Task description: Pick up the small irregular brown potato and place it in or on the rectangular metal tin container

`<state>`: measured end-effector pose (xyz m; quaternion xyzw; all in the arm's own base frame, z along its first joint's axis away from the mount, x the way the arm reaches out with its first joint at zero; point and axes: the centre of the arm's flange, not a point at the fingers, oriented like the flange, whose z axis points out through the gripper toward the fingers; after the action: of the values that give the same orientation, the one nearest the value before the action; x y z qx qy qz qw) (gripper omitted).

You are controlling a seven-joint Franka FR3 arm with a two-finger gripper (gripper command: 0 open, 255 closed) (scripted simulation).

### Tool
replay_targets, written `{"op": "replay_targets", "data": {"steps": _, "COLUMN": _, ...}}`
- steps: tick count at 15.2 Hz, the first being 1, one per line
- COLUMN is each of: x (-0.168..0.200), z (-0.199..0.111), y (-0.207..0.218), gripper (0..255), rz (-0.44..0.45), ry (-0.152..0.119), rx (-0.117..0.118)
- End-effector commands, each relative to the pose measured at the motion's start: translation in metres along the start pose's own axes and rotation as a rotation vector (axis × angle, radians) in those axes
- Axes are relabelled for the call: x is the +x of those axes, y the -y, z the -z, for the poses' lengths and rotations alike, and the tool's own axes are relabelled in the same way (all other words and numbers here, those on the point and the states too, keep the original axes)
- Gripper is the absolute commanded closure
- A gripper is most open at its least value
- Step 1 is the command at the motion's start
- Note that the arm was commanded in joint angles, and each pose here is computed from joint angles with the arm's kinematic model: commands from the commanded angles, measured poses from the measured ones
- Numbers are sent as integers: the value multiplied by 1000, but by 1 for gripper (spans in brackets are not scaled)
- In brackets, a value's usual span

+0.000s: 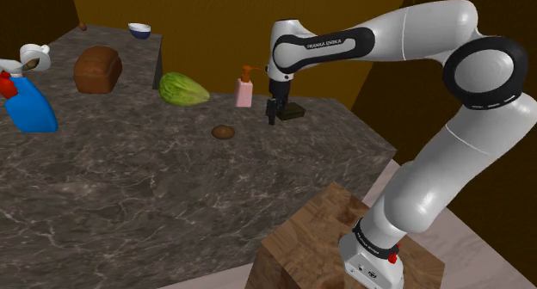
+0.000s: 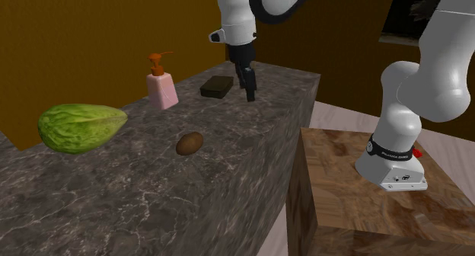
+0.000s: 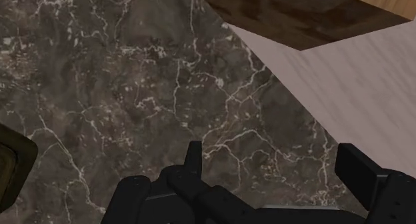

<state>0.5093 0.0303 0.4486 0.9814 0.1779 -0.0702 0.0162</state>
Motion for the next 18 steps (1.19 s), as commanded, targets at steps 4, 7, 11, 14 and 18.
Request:
{"op": "replay_targets", "data": {"steps": 4, "x": 65, "z": -14, "y": 11, "gripper": 0, "rz": 90, "ry": -14, "rx": 7}}
{"op": "replay_targets", "data": {"steps": 7, "x": 101, "z": -24, "y": 19, "gripper": 0, "rz": 144, "ry": -21, "rx": 11}}
{"op": "replay_targets", "data": {"steps": 11, "x": 149, "z": -37, "y": 32, "gripper": 0, "rz": 215, "ry": -31, "rx": 17}}
{"op": "replay_targets", "data": {"steps": 14, "x": 184, "z": -47, "y": 45, "gripper": 0, "rz": 268, "ry": -39, "rx": 21}}
{"op": "replay_targets", "data": {"steps": 18, "x": 209, "z": -58, "y": 55, "gripper": 0, "rz": 306, "ry": -44, "rx": 24}}
